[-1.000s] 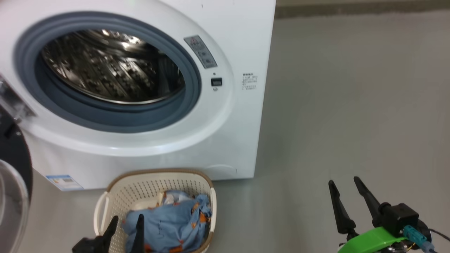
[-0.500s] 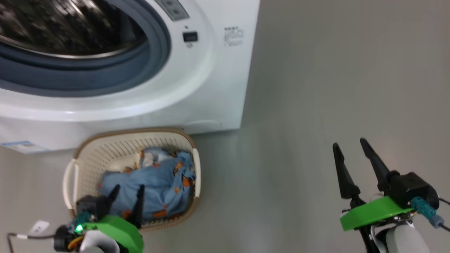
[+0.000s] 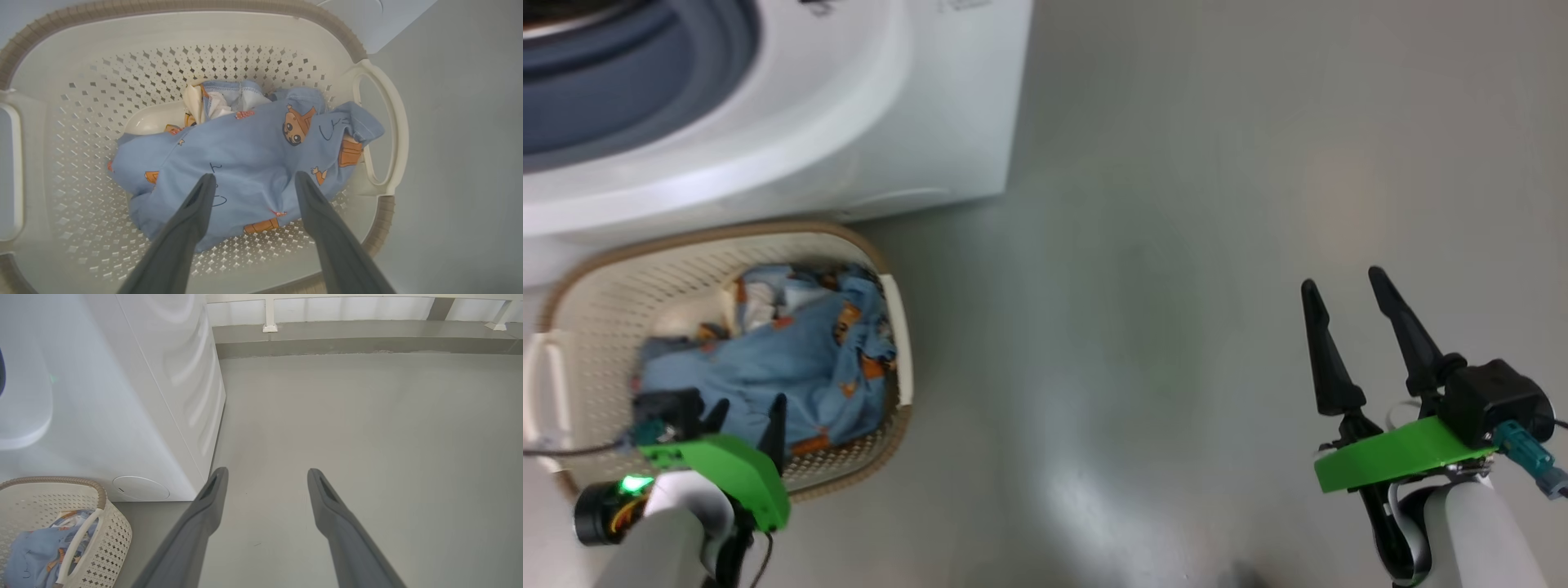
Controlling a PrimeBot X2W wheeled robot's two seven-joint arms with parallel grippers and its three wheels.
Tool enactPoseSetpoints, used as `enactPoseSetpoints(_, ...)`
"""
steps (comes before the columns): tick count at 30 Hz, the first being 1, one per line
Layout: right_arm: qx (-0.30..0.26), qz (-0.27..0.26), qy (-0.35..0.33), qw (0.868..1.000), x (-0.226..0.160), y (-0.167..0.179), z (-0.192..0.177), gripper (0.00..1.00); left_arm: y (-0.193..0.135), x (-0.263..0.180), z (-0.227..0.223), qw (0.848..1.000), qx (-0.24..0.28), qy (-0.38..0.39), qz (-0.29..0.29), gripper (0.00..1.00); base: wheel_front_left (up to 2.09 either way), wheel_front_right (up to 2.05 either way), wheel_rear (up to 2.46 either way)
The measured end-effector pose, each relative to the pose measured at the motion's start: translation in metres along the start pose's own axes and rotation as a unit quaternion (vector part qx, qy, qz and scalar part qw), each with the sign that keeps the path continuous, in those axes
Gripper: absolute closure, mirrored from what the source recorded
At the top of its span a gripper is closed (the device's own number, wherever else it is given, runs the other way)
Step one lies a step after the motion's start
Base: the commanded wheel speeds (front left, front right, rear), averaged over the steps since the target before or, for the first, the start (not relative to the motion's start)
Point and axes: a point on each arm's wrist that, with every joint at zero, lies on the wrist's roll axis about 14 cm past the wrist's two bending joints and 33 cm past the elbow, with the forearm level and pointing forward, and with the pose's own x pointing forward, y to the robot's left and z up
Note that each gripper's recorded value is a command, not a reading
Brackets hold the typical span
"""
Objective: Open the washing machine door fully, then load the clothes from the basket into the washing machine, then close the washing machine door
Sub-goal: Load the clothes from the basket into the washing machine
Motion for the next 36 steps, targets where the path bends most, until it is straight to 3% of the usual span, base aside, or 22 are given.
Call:
enactPoseSetpoints(4, -0.007, -0.014, 0.012, 1.0, 0.003, -0.011, -0.01, 0.0, -0.001, 0.022, -0.017, 0.997, -0.051, 0.05, 0.004, 0.0, 0.0, 0.0, 0.0)
enactPoseSetpoints(7, -0.012, -0.02, 0.023, 0.999, 0.004, -0.016, -0.019, 0.0, -0.003, 0.033, -0.036, 0.993, -0.062, 0.101, -0.001, 0.0, 0.0, 0.0, 0.0)
enactPoseSetpoints(14, -0.023, -0.04, 0.054, 0.997, -0.003, -0.032, -0.039, 0.0, 0.02, 0.056, -0.062, 0.979, -0.119, 0.163, 0.031, 0.0, 0.0, 0.0, 0.0)
enactPoseSetpoints(23, -0.033, -0.057, 0.077, 0.995, -0.007, -0.044, -0.055, 0.0, 0.013, 0.089, -0.066, 0.97, -0.162, 0.179, 0.03, 0.0, 0.0, 0.0, 0.0)
enactPoseSetpoints(36, -0.035, -0.056, 0.095, 0.993, -0.002, -0.044, -0.072, 0.0, 0.018, 0.107, -0.071, 0.964, -0.169, 0.198, 0.051, 0.0, 0.0, 0.0, 0.0)
